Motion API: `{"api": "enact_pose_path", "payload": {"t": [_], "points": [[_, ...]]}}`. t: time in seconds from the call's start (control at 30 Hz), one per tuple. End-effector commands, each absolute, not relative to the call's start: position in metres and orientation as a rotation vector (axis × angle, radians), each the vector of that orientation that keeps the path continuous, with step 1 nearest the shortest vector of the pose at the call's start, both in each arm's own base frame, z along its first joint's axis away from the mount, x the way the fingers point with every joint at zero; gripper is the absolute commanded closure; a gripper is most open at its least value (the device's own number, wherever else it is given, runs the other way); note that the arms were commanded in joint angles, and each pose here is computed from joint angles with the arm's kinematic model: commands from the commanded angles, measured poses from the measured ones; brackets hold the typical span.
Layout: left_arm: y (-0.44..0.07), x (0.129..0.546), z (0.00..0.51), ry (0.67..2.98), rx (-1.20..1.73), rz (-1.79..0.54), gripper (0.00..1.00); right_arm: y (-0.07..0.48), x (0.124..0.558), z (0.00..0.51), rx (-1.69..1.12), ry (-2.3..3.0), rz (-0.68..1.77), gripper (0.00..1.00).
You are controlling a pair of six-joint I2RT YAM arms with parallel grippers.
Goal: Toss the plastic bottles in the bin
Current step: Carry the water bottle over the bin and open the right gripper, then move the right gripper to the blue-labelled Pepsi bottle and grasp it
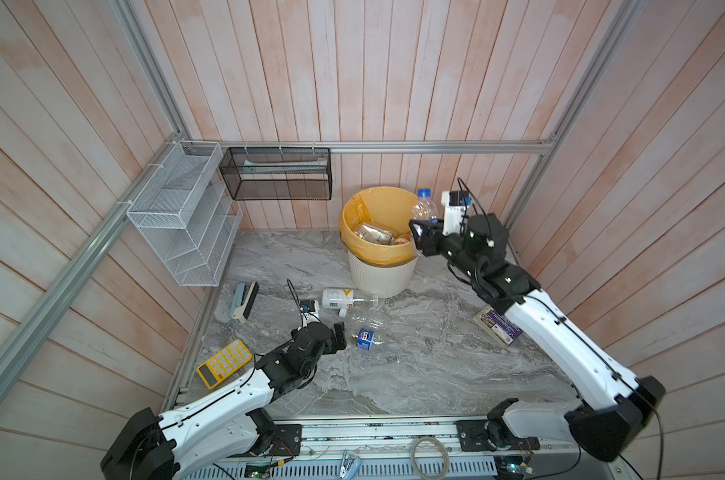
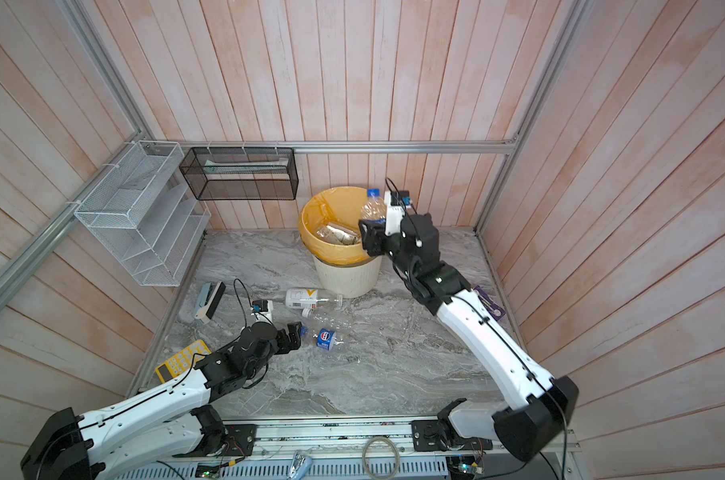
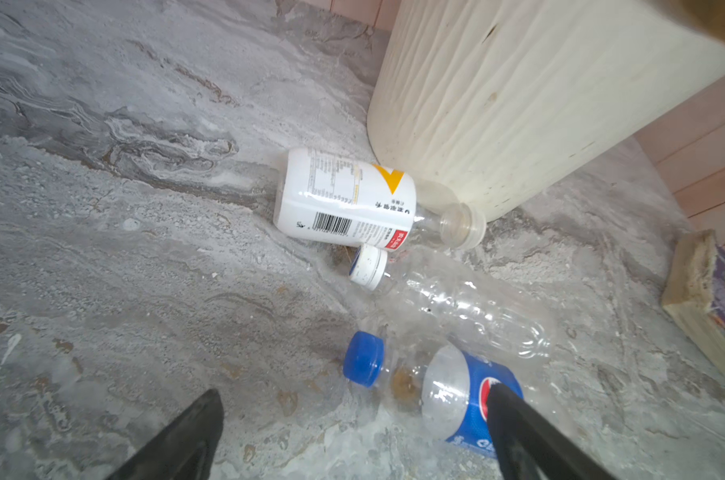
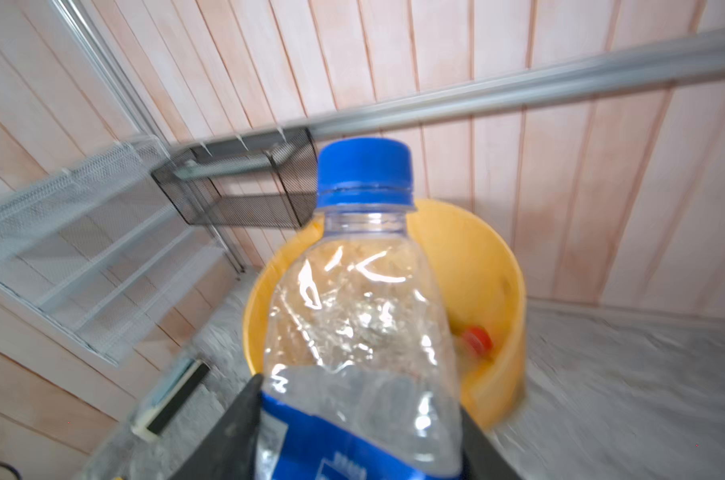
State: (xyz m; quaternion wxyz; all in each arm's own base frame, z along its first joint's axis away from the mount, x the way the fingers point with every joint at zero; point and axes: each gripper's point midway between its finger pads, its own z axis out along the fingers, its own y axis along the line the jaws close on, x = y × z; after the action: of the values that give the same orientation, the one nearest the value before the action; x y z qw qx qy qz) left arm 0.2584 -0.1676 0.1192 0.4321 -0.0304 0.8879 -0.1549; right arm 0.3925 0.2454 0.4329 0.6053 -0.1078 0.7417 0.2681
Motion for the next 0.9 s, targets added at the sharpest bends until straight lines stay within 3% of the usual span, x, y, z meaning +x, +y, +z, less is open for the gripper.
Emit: {"api": "enact_pose_path", "payload": {"t": [0.0,0.2,0.43,0.53,0.73,0.87], "points": [[-0.180,0.256,0.120,2.258,-0.048,-0.445,0.00,0.260,0.415,0.398,-0.372,1.885,0.594,0.17],[-0.179,0.254,0.117,2.266,-0.051,-0.452,0.00,0.238,0.425,0.415,-0.297,1.851,0.520,0.00],[-0.171,0.253,0.123,2.232,-0.081,-0.442,0.01,0.206,0.391,0.418,-0.248,1.783,0.474,0.00],[-0.160,0.252,0.127,2.206,-0.125,-0.418,0.00,0.204,0.362,0.387,-0.299,1.777,0.519,0.00],[-0.133,0.247,0.134,2.125,-0.259,-0.406,0.00,0.235,0.285,0.254,-0.520,1.914,0.522,0.02],[-0.118,0.243,0.132,2.112,-0.327,-0.393,0.00,0.260,0.241,0.200,-0.649,1.947,0.551,0.02]]}}
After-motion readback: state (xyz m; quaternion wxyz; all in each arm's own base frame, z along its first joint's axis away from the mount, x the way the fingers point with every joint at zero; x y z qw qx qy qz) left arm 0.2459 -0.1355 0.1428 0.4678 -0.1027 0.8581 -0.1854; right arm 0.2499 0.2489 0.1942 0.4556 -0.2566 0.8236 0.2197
